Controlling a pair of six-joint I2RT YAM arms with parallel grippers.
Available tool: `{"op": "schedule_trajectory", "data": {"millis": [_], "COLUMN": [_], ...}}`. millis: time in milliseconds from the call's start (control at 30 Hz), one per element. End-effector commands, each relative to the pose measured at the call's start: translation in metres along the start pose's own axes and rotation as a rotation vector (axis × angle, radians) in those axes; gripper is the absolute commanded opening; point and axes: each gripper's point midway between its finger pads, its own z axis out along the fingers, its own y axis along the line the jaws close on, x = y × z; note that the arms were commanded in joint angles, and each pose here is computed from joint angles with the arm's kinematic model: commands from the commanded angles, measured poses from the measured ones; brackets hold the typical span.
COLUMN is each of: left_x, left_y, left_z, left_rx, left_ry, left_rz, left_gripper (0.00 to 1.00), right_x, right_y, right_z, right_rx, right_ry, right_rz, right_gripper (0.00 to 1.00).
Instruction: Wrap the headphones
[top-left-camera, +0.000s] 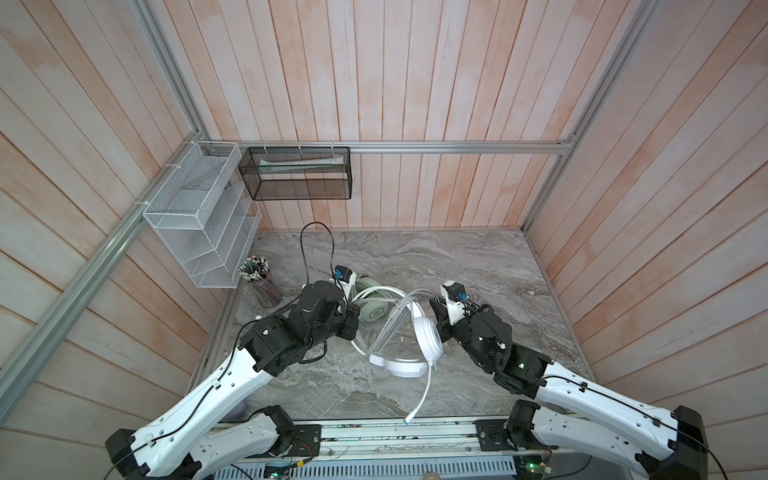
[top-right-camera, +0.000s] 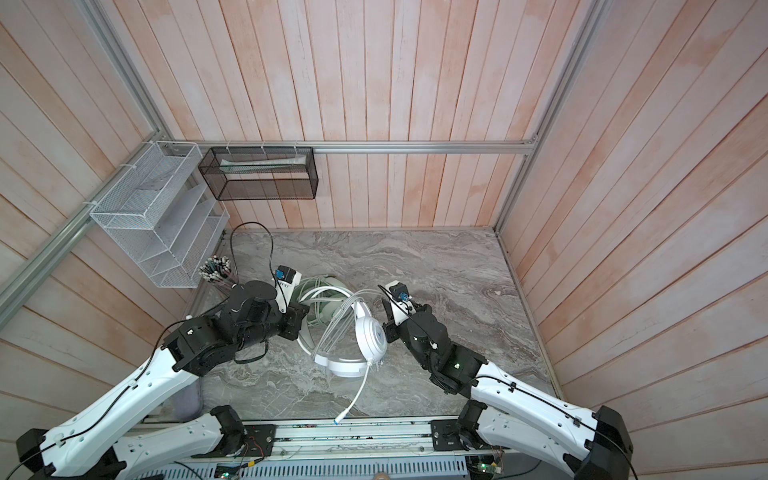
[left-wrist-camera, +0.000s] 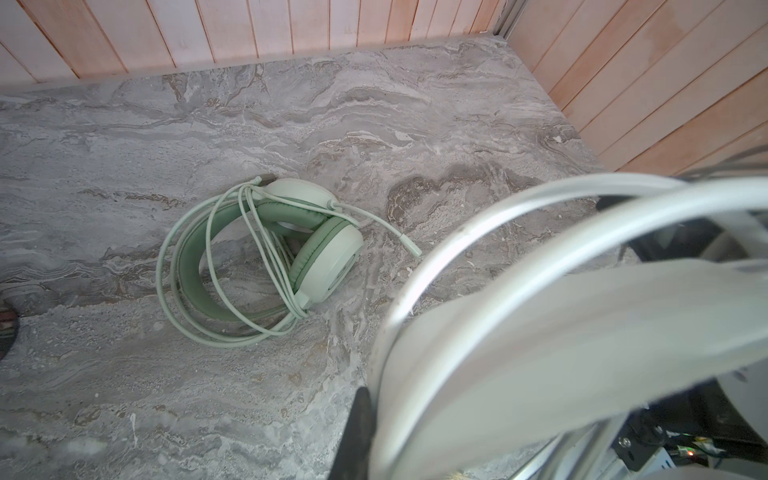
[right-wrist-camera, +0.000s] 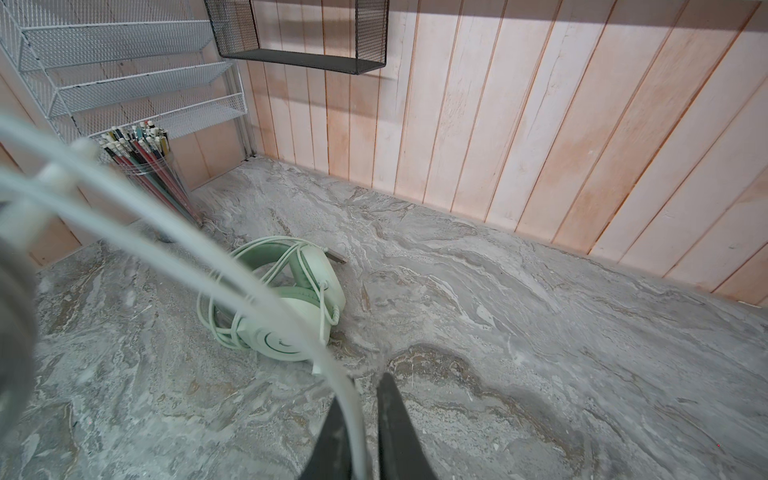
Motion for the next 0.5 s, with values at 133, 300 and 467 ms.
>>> {"op": "schedule_trajectory", "data": {"millis": [133,300,467], "left_x": [-0.033,-0.020,-0.005], "left_y": [-0.008,-0.005,-0.001], "left_z": [-0.008,0.003,0.015], "left_rx": [0.031,0.013,-0.006], "left_ry": [-0.098,-0.051,0.001], "left_rz": [-0.060,-0.061,-0.069], "left_gripper": [0.00,0.00,0.00], "right_x": [0.021,0.025,0.039], "right_y": [-0.018,-0.043,-0.092], "right_z": [-0.003,-0.013,-0.035], "right_rx": [0.086,0.220,0.490], "right_ry": [0.055,0.056,0.057], "right_rz": [0.064,0.104,0.143], "right_gripper": [0.26,0.35,0.56]}}
